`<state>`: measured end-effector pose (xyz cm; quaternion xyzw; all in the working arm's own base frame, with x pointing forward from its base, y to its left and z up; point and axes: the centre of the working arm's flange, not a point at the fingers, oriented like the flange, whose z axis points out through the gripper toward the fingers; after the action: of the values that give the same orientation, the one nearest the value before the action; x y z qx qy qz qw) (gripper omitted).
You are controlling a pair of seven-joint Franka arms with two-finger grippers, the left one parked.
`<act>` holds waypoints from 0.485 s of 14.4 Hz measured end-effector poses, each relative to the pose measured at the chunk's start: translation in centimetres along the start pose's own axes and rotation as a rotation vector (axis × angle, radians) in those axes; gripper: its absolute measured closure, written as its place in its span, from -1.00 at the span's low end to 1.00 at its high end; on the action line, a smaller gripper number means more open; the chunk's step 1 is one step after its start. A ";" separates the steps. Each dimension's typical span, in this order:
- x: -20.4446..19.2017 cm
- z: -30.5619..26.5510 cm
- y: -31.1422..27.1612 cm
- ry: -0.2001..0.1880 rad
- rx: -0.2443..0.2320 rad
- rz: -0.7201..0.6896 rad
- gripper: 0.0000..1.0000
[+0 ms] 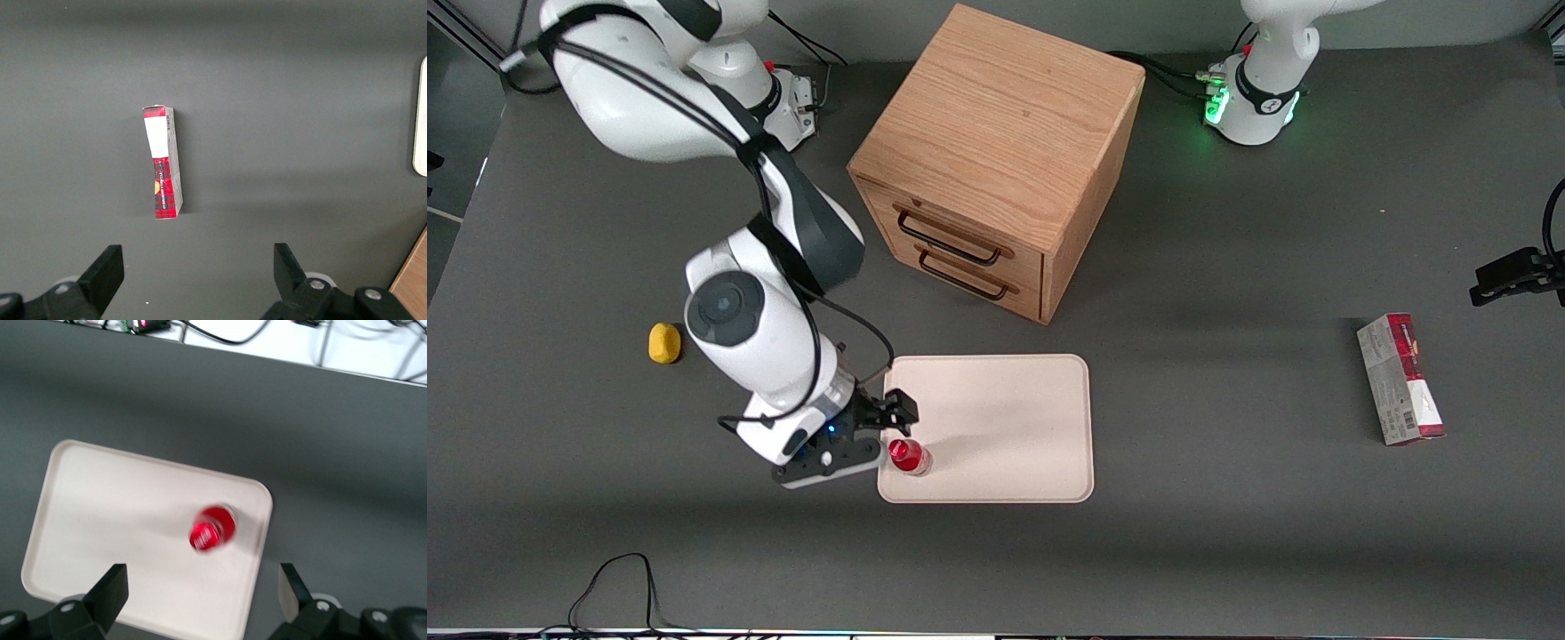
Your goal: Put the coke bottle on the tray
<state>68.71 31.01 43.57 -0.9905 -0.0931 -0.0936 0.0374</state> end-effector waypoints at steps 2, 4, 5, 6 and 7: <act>-2.3 -2.0 3.1 -0.023 -0.027 0.047 -1.00; -5.2 -3.7 8.5 -0.041 -0.045 0.089 -1.00; -7.1 -4.8 11.7 -0.053 -0.050 0.125 -1.00; -9.2 -5.9 14.8 -0.061 -0.061 0.165 -1.00; -11.4 -7.1 17.4 -0.067 -0.072 0.201 -1.00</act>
<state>59.82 11.32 47.32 -0.9982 0.0088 -0.0593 0.0076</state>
